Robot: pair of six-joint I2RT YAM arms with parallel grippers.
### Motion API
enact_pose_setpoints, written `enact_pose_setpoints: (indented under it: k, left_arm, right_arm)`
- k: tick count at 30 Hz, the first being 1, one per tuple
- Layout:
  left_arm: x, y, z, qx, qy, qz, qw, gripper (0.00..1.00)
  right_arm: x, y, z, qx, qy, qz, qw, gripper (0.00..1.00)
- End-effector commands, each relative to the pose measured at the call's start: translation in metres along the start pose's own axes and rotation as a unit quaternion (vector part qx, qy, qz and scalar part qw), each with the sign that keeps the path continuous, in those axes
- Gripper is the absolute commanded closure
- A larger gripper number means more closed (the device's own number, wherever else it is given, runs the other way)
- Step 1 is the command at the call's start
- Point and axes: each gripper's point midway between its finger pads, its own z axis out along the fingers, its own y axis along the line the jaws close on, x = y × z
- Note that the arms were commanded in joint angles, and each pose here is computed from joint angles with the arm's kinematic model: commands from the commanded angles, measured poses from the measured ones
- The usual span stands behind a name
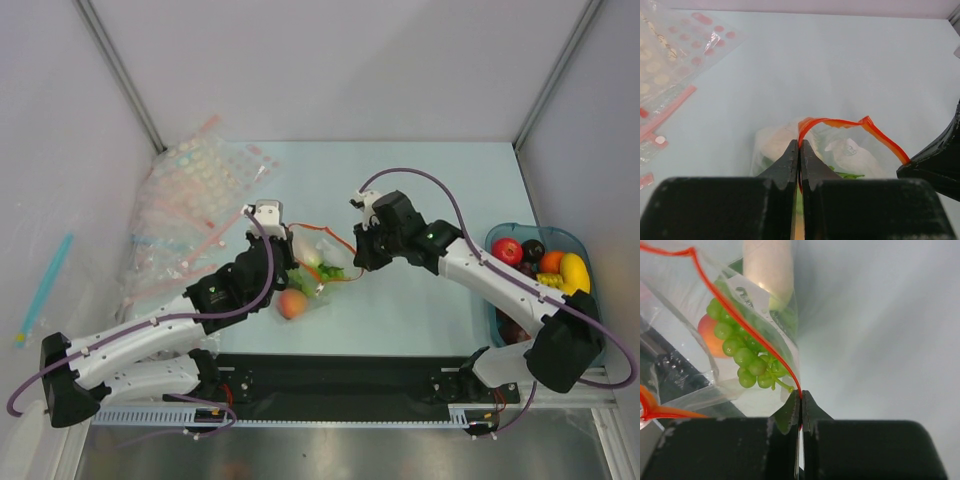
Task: Place the food in the zip-top bag and seal the zipper
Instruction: Adjust the zipper food storage bag at the center of the board.
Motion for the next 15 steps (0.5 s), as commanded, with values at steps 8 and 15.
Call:
enact_pose_setpoints:
  k: [8,15]
  left_arm:
    - [-0.027,-0.080,-0.028,0.235,-0.008,-0.036,0.971,0.95]
    - [-0.030,-0.081,-0.030,0.238,-0.015,-0.058,0.969,0.94]
  right_arm:
    - [-0.076,0.028,-0.114,-0.043,-0.265,-0.032,0.963,1.00]
    - [-0.082,0.018,-0.139,-0.034,-0.344,-0.012,0.938,1.00]
